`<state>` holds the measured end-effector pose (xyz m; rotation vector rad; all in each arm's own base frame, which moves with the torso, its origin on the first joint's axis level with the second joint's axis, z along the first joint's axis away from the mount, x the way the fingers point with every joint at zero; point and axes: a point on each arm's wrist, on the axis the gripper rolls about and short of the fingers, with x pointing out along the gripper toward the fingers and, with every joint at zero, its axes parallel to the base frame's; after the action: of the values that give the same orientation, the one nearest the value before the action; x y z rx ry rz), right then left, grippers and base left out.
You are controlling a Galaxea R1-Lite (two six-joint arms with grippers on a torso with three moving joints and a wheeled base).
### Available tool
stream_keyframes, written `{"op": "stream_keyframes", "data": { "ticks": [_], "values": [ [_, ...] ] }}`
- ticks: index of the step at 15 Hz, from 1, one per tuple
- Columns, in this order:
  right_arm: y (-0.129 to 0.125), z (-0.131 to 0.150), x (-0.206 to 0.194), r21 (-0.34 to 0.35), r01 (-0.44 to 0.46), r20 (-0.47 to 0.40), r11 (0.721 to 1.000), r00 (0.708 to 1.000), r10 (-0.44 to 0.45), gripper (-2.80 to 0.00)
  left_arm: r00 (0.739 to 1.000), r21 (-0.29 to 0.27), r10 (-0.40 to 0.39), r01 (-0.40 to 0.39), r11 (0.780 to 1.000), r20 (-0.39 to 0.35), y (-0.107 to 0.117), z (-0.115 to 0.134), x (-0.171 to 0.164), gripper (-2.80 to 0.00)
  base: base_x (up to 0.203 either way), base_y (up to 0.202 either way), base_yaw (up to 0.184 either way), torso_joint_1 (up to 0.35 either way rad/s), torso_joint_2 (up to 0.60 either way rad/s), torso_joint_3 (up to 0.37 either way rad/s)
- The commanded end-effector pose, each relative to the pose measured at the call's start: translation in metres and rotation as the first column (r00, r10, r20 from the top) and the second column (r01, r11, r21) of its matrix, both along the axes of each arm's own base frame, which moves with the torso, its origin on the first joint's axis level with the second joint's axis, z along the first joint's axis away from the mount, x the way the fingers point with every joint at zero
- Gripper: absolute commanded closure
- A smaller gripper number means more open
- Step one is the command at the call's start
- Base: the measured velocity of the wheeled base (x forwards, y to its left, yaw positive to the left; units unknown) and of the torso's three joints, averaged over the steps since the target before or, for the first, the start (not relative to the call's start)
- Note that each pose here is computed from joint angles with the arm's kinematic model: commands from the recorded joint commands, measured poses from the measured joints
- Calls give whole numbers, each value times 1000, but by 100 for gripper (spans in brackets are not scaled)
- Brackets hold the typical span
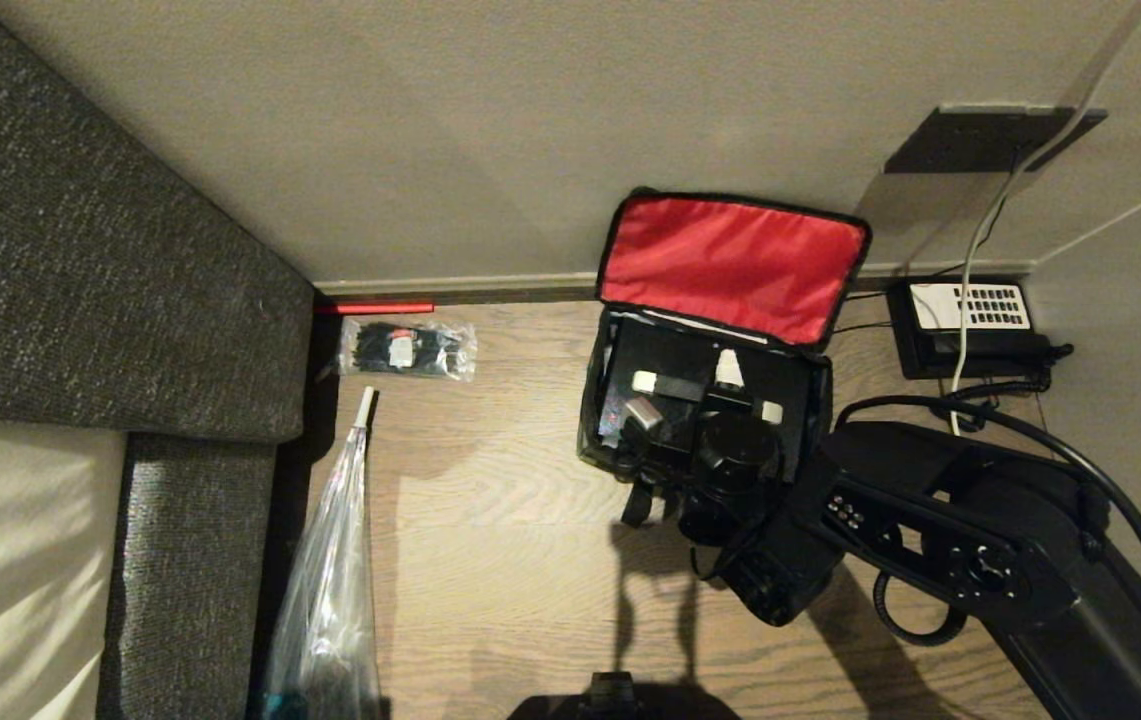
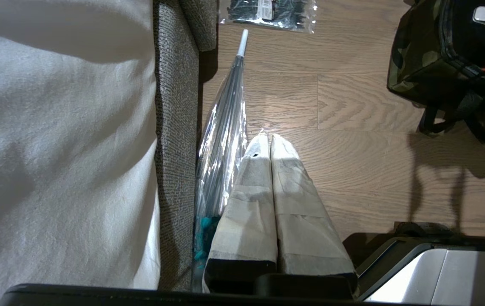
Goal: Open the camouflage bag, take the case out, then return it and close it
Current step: Grip the handle
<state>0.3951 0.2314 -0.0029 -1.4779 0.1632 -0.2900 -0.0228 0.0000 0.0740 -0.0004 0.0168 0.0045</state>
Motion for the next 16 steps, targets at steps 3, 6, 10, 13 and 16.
{"op": "stream_keyframes", "data": {
  "ticks": [3,6,10,13,16],
  "values": [
    [0,5,0,10,4,18,1000,1000,-4,-280,1000,0,2,-2,1000,1,0,0,0,0,0,0,0,0,0,0],
    [1,6,0,10,4,20,1000,1000,-4,-280,1000,2,0,0,1000,1,0,0,0,0,0,0,0,0,0,0],
    [1,6,1,9,4,20,1000,1000,-4,-280,1000,3,0,0,1000,3,0,1,0,0,-54,0,-1,1,0,2],
    [1,5,0,10,4,19,1000,1000,-4,-280,1000,5,1,-1,1000,3,0,0,0,0,-191,0,0,4,2,3],
    [1,5,1,10,4,20,1000,1000,-4,-280,1000,7,-1,1,1000,4,0,1,0,0,-99,0,0,1,2,1]
  ]
}}
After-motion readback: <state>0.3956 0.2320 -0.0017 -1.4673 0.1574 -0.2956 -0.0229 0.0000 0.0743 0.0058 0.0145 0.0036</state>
